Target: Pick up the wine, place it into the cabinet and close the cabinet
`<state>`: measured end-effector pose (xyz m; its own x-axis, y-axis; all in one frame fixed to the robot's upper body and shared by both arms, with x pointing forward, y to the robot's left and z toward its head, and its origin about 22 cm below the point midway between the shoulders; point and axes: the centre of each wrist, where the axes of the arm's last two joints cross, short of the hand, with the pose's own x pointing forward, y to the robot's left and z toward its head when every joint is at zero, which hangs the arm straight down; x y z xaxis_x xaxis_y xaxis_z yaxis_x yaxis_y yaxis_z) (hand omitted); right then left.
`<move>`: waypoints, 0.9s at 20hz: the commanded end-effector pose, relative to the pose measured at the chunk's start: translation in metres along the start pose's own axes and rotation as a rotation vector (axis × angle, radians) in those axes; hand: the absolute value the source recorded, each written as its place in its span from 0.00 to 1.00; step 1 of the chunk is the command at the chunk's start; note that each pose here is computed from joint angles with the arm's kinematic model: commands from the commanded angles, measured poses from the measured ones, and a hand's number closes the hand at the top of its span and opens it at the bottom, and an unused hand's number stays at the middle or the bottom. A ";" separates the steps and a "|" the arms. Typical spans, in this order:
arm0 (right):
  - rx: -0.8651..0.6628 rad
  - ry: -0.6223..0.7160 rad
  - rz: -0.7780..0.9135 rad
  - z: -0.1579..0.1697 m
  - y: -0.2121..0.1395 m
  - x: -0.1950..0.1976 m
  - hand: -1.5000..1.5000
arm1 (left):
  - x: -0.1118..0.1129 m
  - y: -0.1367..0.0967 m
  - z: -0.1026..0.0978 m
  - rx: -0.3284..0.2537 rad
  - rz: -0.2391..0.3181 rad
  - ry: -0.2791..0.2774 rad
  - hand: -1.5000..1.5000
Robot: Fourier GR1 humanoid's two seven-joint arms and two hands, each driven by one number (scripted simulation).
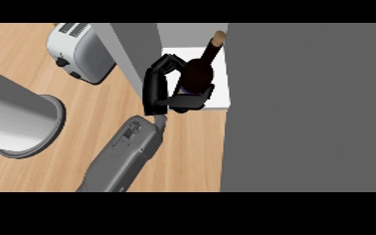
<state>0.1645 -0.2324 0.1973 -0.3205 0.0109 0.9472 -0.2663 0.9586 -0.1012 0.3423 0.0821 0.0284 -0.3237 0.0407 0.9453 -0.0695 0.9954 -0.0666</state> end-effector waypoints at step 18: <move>0.053 -0.068 -0.047 0.022 0.002 0.016 0.00 | -0.026 0.013 -0.059 0.049 -0.102 0.001 1.00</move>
<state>0.1621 -0.2339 0.1877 -0.3187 -0.0018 0.9479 -0.2872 0.9532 -0.0948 0.4007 0.0913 0.0350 -0.2851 -0.0017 0.9585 -0.1145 0.9929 -0.0323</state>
